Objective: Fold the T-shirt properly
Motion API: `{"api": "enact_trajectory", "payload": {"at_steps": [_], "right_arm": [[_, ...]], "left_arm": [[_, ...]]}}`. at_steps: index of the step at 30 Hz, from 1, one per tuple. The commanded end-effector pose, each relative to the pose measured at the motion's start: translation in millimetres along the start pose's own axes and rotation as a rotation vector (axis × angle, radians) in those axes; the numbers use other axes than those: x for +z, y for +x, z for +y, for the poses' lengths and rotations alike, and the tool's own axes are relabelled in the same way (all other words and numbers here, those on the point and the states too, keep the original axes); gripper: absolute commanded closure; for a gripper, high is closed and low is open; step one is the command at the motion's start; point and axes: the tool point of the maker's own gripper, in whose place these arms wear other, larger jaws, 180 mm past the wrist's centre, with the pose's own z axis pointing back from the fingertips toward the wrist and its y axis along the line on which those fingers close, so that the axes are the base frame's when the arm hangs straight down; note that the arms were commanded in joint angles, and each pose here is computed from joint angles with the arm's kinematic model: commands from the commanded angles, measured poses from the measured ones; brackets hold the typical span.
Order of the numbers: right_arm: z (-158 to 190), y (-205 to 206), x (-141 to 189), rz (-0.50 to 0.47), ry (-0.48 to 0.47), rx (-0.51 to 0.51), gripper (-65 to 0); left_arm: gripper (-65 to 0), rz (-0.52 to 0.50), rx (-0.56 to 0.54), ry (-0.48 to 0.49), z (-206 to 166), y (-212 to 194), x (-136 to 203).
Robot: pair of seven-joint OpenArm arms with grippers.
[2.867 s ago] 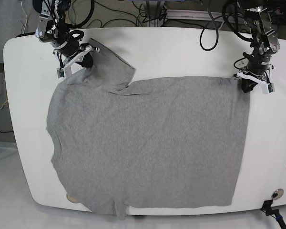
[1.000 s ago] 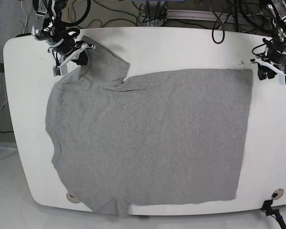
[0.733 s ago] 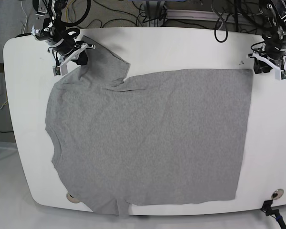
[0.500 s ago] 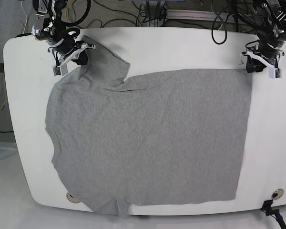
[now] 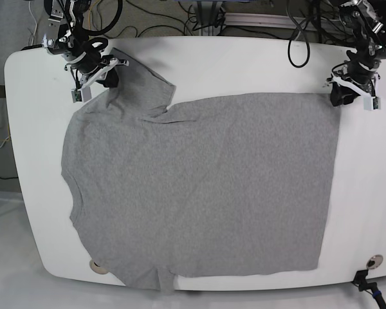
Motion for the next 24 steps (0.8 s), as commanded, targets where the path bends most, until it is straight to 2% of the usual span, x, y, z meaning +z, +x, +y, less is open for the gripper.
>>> {"api": "enact_trajectory", "payload": {"at_steps": [1,15,19,20,24], "right_arm": [[0.4,10.2,3.4,-0.035,0.004,0.009,-1.9],[0.4,10.2,3.4,-0.035,0.004,0.009,-1.9],[0.4,10.2,3.4,-0.035,0.004,0.009,-1.9],[0.4,10.2,3.4,-0.035,0.004,0.009,-1.9],[-0.4,10.5,3.8,-0.035,0.002,0.011,-1.9]], "left_arm": [[-19.7,0.003,-0.003,-0.006,-3.4,1.4,-1.7],[-19.4,0.021,0.024,-0.073,-36.5,-12.1,-15.3],[-19.0,0.009,0.012,-0.092,-44.6,-4.0,-21.7],[-16.7,0.008,0.013,-0.095,-45.7,-3.7,-22.3],[0.0,0.009,0.009,-0.096,-46.1,-2.6,-23.3]]}}
